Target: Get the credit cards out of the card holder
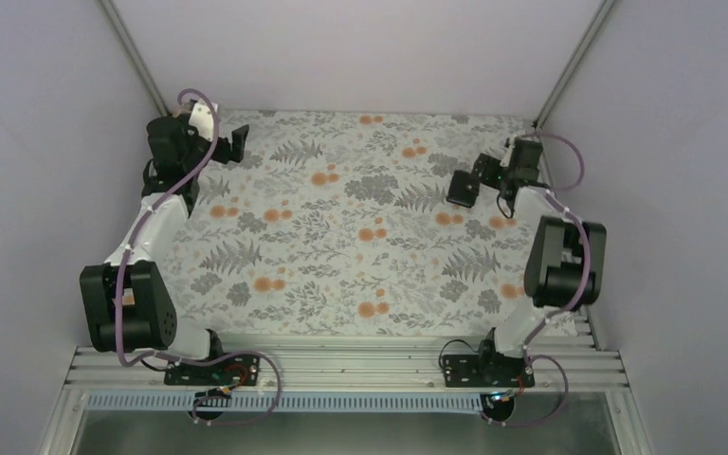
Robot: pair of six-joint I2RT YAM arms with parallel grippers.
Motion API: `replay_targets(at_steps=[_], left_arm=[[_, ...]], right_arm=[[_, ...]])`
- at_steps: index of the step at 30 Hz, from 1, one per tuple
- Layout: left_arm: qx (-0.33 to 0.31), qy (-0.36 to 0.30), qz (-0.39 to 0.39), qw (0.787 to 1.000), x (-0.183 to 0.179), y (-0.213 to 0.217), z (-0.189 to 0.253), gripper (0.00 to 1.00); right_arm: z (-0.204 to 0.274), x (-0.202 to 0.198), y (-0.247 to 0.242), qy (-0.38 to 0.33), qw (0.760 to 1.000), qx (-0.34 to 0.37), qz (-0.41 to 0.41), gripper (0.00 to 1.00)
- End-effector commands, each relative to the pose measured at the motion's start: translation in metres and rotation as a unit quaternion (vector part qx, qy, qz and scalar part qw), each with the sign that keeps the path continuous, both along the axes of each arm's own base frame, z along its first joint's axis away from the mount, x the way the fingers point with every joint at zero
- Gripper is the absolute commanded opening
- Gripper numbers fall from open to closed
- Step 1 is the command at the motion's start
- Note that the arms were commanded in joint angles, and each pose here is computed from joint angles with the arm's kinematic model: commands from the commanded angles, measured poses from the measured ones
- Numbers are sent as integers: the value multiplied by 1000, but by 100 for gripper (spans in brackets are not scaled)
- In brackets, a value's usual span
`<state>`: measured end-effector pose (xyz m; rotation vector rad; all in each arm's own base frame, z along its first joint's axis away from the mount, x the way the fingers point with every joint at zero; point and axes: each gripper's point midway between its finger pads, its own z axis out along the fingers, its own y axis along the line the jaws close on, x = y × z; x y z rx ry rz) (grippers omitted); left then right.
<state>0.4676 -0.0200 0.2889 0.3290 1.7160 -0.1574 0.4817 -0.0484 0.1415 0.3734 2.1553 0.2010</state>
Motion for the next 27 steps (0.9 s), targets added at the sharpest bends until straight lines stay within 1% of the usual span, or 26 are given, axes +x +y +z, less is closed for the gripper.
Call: replay_targets(at_steps=[1, 3, 5, 7, 11, 13, 18, 25, 27], left_arm=[[-2, 164, -11, 986, -22, -8, -59, 100], [0, 172, 1, 985, -23, -4, -58, 100], [0, 169, 12, 986, -25, -1, -58, 100], [-1, 160, 13, 987, -27, -2, -56, 100], [-1, 152, 3, 988, -29, -7, -52, 100], [-4, 149, -3, 989, -30, -10, -50, 100], [-4, 142, -19, 990, -34, -18, -48, 100], [-8, 147, -35, 989, -35, -25, -48, 100], [-7, 144, -37, 989, -36, -26, -45, 100]], right_arm=[[-48, -5, 16, 130, 991, -26, -3, 99], [-58, 4, 19, 152, 988, -33, -10, 99], [-74, 9, 18, 182, 982, -28, -27, 99], [-90, 13, 23, 204, 978, -24, -21, 99], [-99, 17, 41, 214, 975, -54, -14, 99], [-105, 17, 43, 224, 972, -69, -20, 99], [-130, 6, 37, 261, 962, -77, -39, 99], [-150, -5, 47, 285, 956, -60, -14, 99], [-153, -9, 47, 290, 955, -60, -12, 95]])
